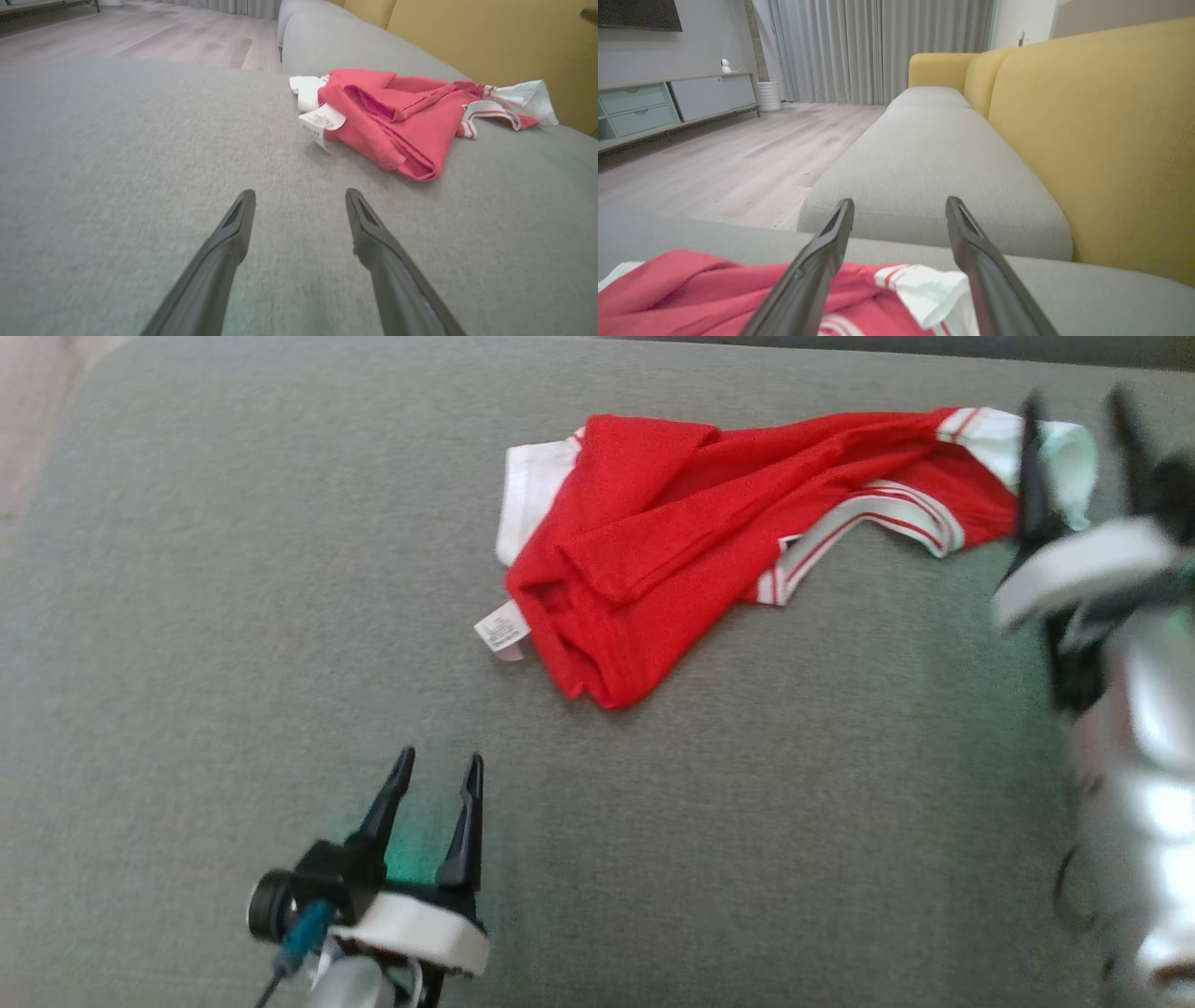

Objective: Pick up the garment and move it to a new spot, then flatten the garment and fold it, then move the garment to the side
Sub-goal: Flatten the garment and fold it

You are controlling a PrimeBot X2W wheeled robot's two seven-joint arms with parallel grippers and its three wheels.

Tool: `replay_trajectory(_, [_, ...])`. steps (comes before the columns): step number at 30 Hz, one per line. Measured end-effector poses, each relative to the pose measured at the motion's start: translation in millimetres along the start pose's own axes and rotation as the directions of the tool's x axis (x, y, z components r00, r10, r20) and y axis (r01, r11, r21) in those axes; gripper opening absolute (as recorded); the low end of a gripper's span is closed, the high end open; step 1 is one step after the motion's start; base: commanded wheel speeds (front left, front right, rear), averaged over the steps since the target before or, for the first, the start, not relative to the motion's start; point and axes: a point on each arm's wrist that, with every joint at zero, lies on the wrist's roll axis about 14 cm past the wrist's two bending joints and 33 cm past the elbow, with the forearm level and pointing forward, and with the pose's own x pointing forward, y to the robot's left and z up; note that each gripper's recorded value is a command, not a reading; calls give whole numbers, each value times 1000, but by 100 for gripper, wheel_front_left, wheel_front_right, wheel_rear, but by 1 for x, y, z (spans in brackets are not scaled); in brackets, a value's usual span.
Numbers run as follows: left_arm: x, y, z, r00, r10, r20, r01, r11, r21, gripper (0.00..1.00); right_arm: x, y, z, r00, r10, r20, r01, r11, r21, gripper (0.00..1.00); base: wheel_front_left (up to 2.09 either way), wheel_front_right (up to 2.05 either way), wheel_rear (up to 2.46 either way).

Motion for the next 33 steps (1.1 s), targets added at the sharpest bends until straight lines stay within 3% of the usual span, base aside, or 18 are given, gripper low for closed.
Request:
replay_trajectory(6, [37, -38, 42, 983, -149, 103, 147, 989, 21, 100, -56, 2, -53, 994, -26, -106, 31, 998, 48, 100, 0, 0, 0])
replay_trajectory(13, [77, -86, 41, 951, -302, 62, 302, 953, 15, 100, -81, -13, -58, 991, -80, -109, 87, 994, 64, 100, 0, 0, 0])
replay_trajectory(18, [92, -97, 11, 947, -321, -33, 317, 944, -96, 100, -96, -28, -69, 983, -125, -137, 136, 988, 69, 100, 0, 0, 0])
replay_trajectory(33, [118, -108, 5, 936, -347, -63, 343, 936, -74, 100, -111, -41, -84, 970, -169, -176, 184, 980, 73, 100, 0, 0, 0])
